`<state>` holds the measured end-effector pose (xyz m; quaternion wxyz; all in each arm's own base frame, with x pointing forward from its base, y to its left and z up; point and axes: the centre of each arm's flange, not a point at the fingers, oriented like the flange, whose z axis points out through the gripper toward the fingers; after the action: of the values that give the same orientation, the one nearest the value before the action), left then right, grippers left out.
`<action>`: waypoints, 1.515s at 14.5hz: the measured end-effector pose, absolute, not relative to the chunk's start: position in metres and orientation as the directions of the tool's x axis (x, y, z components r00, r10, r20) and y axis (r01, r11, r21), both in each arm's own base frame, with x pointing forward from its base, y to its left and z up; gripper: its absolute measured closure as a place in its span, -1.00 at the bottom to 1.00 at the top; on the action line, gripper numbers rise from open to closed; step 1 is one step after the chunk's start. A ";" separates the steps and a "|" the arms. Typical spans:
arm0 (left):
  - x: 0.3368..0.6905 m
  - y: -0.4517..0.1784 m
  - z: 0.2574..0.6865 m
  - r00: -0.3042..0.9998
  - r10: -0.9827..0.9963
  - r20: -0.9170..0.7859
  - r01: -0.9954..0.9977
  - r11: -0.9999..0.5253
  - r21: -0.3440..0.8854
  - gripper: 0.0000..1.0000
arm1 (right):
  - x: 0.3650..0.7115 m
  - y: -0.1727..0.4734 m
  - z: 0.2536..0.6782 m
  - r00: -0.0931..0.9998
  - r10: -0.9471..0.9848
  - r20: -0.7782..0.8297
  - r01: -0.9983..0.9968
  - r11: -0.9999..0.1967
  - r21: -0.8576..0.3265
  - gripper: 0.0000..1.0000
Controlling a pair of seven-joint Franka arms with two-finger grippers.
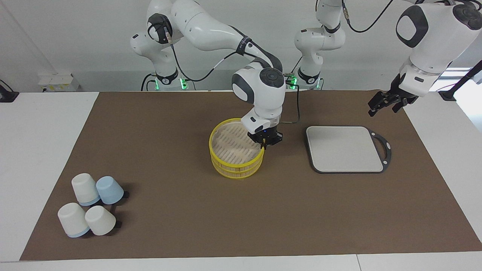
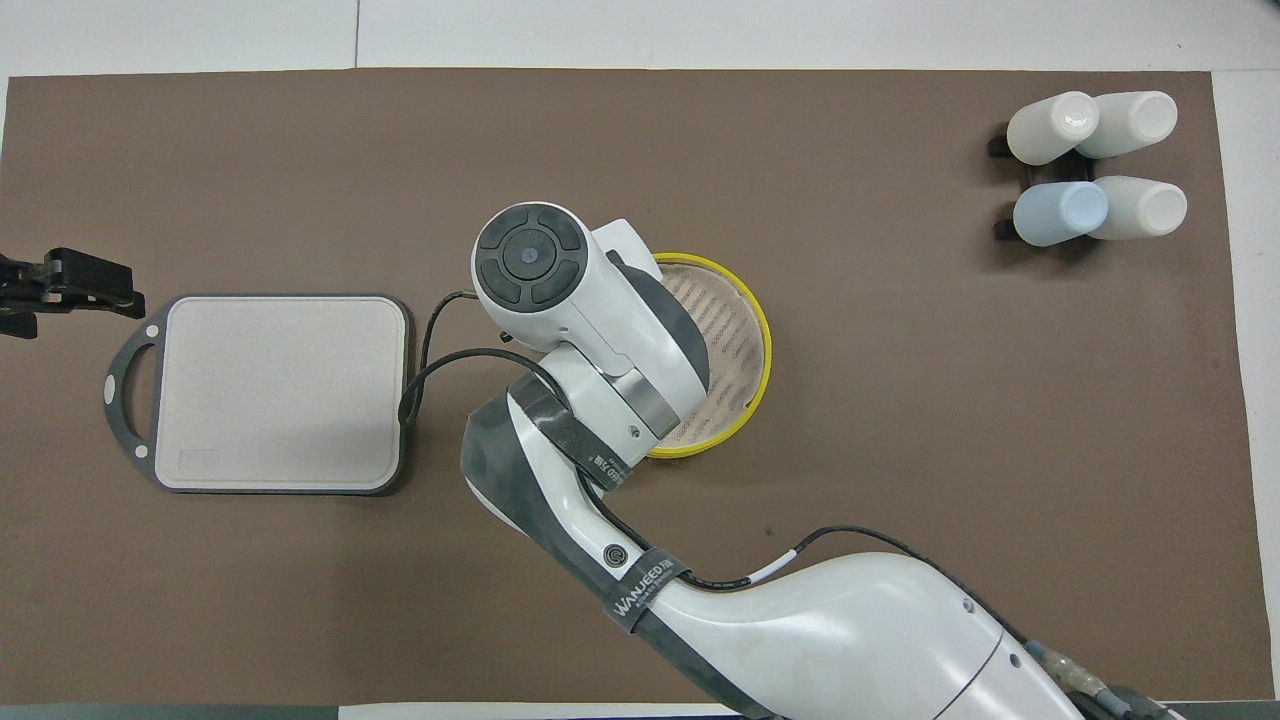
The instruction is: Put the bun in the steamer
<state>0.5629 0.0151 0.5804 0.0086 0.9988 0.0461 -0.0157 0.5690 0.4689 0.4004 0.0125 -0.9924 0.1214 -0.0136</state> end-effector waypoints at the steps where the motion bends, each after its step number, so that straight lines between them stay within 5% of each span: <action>1: 0.563 0.015 0.580 0.995 0.093 -0.032 0.093 -0.996 0.016 -1.00 | 0.568 0.469 0.401 0.970 -0.241 0.023 -0.240 -0.970 -0.028 0.81; 11: 0.563 0.017 0.580 0.995 0.095 -0.032 0.096 -0.995 0.016 -1.00 | 0.566 0.468 0.397 0.970 -0.239 0.029 -0.238 -0.971 -0.035 0.69; 17: 0.563 0.017 0.580 0.995 0.095 -0.033 0.096 -0.995 0.016 -1.00 | 0.569 0.464 0.404 0.969 -0.246 0.037 -0.244 -0.969 -0.042 -0.44; 20: 0.563 0.017 0.580 0.995 0.095 -0.033 0.096 -0.995 0.016 -1.00 | 0.579 0.442 0.444 0.964 -0.256 0.070 -0.251 -0.965 -0.076 -0.98; 22: 0.563 0.017 0.580 0.995 0.095 -0.033 0.096 -0.995 0.016 -1.00 | 0.587 0.415 0.482 0.966 -0.240 0.095 -0.231 -0.969 -0.092 -1.00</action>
<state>0.5628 0.0170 0.5801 0.0086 0.9987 0.0478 -0.0159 0.5872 0.4148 0.4815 0.0402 -0.9907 0.1189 -0.0526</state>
